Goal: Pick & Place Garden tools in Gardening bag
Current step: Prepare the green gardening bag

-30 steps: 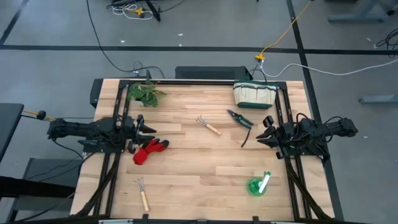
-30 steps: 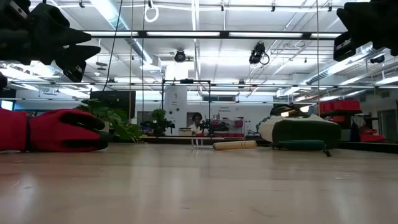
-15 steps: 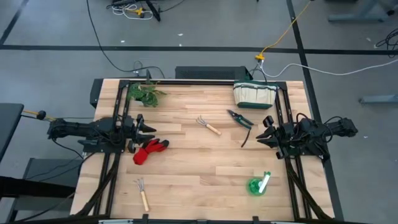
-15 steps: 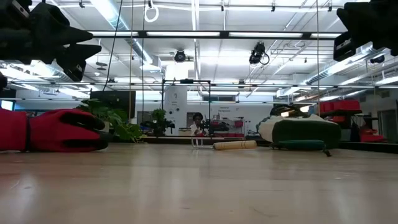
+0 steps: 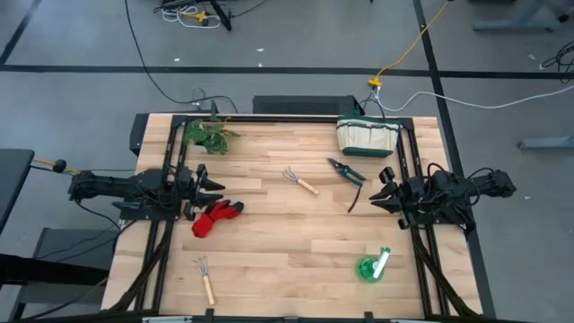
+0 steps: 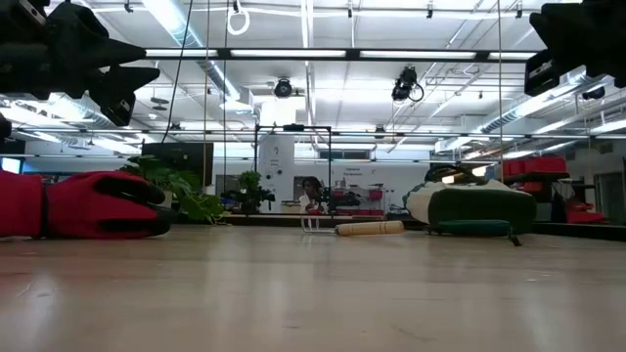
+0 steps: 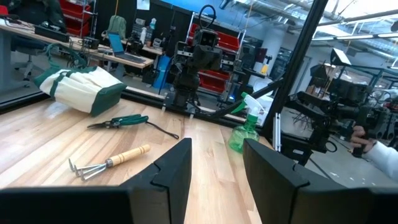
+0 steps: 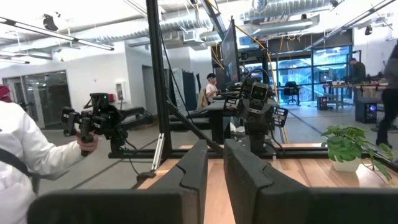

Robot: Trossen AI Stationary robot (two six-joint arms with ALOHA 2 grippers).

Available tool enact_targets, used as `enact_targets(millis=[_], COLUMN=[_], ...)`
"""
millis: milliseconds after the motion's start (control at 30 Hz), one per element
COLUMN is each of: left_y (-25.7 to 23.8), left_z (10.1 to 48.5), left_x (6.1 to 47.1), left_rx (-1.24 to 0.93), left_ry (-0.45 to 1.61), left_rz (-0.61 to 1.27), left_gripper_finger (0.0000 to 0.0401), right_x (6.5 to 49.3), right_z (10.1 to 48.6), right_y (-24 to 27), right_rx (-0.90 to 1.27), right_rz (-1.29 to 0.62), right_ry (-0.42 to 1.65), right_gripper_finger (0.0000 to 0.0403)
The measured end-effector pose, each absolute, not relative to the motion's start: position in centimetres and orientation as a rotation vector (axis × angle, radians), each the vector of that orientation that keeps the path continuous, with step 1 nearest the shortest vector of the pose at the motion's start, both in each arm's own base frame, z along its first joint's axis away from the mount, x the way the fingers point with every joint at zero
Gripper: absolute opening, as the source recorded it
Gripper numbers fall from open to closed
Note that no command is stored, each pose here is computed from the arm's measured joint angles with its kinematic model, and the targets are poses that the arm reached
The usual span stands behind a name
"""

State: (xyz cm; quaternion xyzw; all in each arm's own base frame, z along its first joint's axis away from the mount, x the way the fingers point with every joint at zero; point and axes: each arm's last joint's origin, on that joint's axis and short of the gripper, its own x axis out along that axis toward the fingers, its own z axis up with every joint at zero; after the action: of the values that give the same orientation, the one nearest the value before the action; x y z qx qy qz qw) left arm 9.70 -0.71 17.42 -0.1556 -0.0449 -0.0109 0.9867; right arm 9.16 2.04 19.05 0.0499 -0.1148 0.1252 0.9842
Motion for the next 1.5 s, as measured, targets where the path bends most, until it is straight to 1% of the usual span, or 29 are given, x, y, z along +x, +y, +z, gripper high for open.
enact_targets(millis=[100,200,367,467,600,733,800,900,1033,1233,1300,1367,1433,1500], left_y=[-0.7,-0.7,-0.6,-0.6,-0.6,-0.6,-0.6,-0.5,-0.5,-0.4,-0.3,-0.3,-0.3,-0.3], left_z=[17.4,17.4,17.4,17.4,17.4,17.4,17.4,17.4,17.4,17.4,17.4,17.4,17.4,17.4], left_x=[9.7,9.7,9.7,9.7,9.7,9.7,9.7,9.7,9.7,9.7,9.7,9.7,9.7,9.7], left_rx=[-0.313,-0.313,-0.313,-0.314,-0.314,-0.314,-0.313,-0.314,-0.314,-0.316,-0.317,-0.317,-0.318,-0.318], left_ry=[-0.090,-0.090,-0.094,-0.097,-0.098,-0.098,-0.098,-0.100,-0.101,-0.106,-0.108,-0.109,-0.109,-0.109], left_rz=[-0.022,-0.022,-0.002,0.023,0.031,0.031,0.031,0.043,0.053,0.092,0.103,0.102,0.102,0.102], left_gripper_finger=[0.0151,0.0151,0.0151,0.0151,0.0151,0.0151,0.0151,0.0151,0.0151,0.0151,0.0151,0.0151,0.0151,0.0151], right_x=[9.1,8.9,8.3,8.1,8.1,7.8,7.7,8.1,8.8,11.2,12.5,13.7,14.6,15.2], right_z=[19.3,20.0,21.4,21.8,21.8,22.3,22.5,22.7,23.9,27.0,27.8,28.0,27.9,27.9], right_y=[2.0,1.8,1.7,1.7,1.3,0.5,0.2,-0.2,-0.8,-1.6,-2.2,-3.2,-4.4,-5.6], right_rx=[0.081,0.086,0.098,0.072,0.095,0.193,0.220,0.204,0.193,0.051,-0.005,-0.052,-0.055,-0.038], right_rz=[0.221,0.190,0.209,0.212,0.072,-0.179,-0.274,-0.437,-0.631,-0.762,-0.817,-0.912,-1.005,-1.077], right_ry=[-0.263,-0.338,-0.496,-0.542,-0.548,-0.599,-0.623,-0.534,-0.410,-0.266,-0.154,0.009,0.158,0.264], right_gripper_finger=[0.0055,0.0055,0.0055,0.0055,0.0055,0.0055,0.0055,0.0055,0.0055,0.0055,0.0055,0.0055,0.0055,0.0055])
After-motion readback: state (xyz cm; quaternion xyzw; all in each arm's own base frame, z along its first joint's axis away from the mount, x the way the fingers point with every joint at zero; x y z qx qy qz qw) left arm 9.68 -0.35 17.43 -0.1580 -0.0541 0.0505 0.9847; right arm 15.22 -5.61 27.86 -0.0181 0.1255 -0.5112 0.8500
